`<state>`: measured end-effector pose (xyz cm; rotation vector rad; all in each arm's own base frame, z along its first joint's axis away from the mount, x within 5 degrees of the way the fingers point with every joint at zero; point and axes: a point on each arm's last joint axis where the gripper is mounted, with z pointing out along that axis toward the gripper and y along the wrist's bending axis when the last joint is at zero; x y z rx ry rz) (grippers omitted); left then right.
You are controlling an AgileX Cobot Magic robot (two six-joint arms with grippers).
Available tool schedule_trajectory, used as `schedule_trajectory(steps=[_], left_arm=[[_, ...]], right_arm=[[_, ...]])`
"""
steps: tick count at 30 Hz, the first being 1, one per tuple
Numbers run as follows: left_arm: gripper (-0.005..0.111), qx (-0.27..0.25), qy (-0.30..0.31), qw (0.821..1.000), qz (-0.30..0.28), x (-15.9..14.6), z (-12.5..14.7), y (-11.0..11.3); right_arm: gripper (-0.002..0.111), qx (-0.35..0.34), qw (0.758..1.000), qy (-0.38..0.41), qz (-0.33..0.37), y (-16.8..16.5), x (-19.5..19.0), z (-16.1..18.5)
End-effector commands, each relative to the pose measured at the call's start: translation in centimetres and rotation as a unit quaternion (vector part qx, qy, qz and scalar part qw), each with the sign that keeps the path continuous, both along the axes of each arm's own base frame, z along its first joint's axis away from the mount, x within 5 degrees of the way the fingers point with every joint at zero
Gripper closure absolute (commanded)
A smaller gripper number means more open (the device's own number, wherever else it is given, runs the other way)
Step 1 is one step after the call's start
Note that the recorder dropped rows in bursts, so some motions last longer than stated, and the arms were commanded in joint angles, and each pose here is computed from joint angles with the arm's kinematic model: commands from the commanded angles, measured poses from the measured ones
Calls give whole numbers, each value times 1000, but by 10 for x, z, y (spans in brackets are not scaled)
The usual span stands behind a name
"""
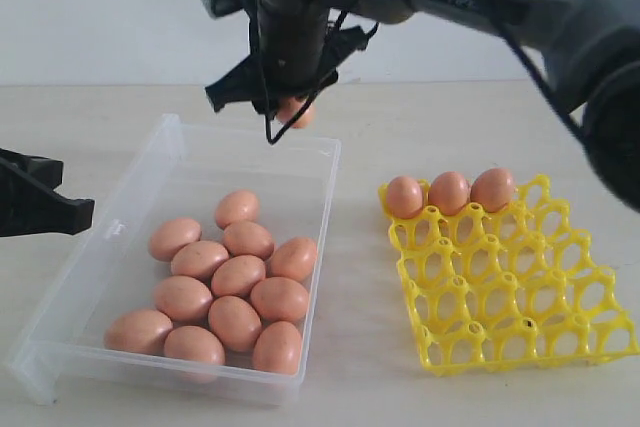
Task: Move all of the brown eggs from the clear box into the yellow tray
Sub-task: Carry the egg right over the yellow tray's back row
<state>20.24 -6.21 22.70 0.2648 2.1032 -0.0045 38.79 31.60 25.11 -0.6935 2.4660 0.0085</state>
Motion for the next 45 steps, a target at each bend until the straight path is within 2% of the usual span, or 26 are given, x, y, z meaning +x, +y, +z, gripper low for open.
schedule_trajectory(steps=[1,6,10,11,14,17,20,25,28,32,37,43,45], left_arm=[[103,3,-6,1000,17,-1,1,4],[103,5,-7,1000,20,-1,1,5],[103,5,-7,1000,20,-1,1,5],[103,5,-7,1000,20,-1,1,5],[103,4,-6,1000,18,-1,1,4],[103,2,-5,1000,14,-1,1,4],[103,1,-5,1000,13,-1,1,3],[103,1,-5,1000,13,-1,1,3],[103,1,-5,1000,13,-1,1,3],[103,1,-5,1000,13,-1,1,3],[103,1,-5,1000,14,-1,1,4],[103,2,-5,1000,15,-1,1,4],[103,4,-6,1000,18,-1,1,4]], right_arm=[[109,40,996,-78,19,-4,-16,46],[109,60,979,-194,25,-14,-59,76],[109,81,962,-260,-19,-57,-89,74],[109,97,953,-284,-45,-72,-99,70],[109,119,928,-348,-61,-98,-116,62],[109,140,911,-354,-158,-131,-130,45],[109,112,911,-345,-194,-159,-133,26],[109,106,902,-318,-272,-198,-131,-1],[109,86,902,-308,-291,-217,-124,-8],[109,51,925,-278,-254,-233,-113,-11],[109,14,960,-237,-152,-240,-106,-16],[109,14,961,-247,-126,-236,-104,-7],[109,30,957,-270,-106,-231,-102,12]])
